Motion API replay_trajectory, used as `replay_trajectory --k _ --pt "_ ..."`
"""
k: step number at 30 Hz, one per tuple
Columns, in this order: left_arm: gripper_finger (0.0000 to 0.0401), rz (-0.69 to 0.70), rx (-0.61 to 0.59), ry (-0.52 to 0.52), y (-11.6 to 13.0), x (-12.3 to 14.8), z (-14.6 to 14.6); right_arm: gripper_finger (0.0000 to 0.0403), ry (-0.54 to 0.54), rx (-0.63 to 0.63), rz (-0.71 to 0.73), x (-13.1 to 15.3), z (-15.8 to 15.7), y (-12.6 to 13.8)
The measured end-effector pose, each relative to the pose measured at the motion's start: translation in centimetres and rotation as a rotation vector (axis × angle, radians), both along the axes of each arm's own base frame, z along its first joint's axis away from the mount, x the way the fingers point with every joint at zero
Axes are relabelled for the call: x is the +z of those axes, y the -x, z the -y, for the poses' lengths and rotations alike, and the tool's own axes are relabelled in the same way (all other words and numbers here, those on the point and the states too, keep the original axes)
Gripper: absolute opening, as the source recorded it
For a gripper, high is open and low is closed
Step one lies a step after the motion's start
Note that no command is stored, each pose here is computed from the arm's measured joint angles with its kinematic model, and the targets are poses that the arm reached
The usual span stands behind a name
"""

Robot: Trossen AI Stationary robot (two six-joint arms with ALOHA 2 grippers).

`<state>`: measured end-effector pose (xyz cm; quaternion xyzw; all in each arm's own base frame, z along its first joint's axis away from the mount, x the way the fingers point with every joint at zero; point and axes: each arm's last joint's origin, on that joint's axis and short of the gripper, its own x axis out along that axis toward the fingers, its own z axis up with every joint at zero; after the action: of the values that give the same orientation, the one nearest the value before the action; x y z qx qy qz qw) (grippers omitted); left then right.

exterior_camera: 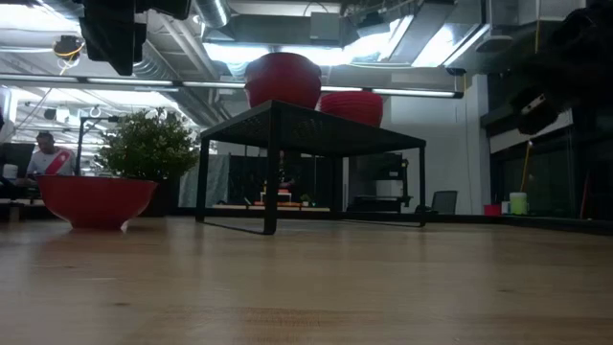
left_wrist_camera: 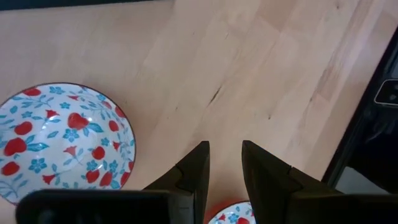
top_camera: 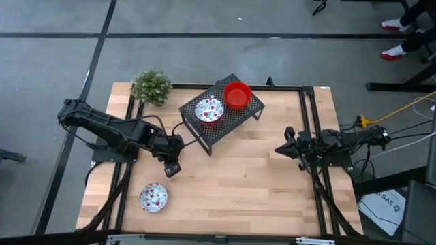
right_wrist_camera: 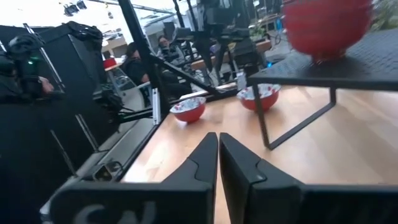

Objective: Pick & Place Mini bowls
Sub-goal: Stack the white patterned bowl on the white patterned bowl on the shelf

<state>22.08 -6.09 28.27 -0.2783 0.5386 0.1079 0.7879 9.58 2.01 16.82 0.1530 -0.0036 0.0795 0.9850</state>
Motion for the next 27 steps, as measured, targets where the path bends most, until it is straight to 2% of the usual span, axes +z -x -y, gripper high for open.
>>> replay_trajectory --k 5,9,12,20,22,25,27 --pt "0.0088 -0.018 -0.004 -0.037 0.1 -0.1 -0.7 0.0019 0.024 -0.026 0.000 0.0 0.2 -0.1" --pt "0.0088 -0.050 -0.032 -0.134 0.2 -0.4 -1.3 0.0019 0.027 -0.033 -0.010 -0.1 0.3 -0.1" --pt "0.0088 -0.088 -0.095 -0.205 0.2 -0.9 -1.4 0.0019 0.029 -0.022 -0.015 -0.2 0.3 -0.2" --pt "0.0088 -0.229 -0.280 -0.292 -1.7 -4.1 0.2 0.0019 0.028 -0.019 -0.014 -0.1 0.3 -0.2" --pt "0.0089 -0.278 -0.264 -0.338 -2.1 -5.0 0.5 0.0019 0.027 -0.019 -0.015 -0.1 0.3 -0.2" --pt "0.0093 -0.354 -0.169 -0.356 -2.2 -6.0 0.7 0.0019 0.027 -0.019 -0.014 -0.1 0.3 -0.1" --pt "0.0097 -0.363 -0.157 -0.367 -2.3 -6.4 0.9 0.0019 0.027 -0.019 -0.014 -0.1 0.3 -0.1"
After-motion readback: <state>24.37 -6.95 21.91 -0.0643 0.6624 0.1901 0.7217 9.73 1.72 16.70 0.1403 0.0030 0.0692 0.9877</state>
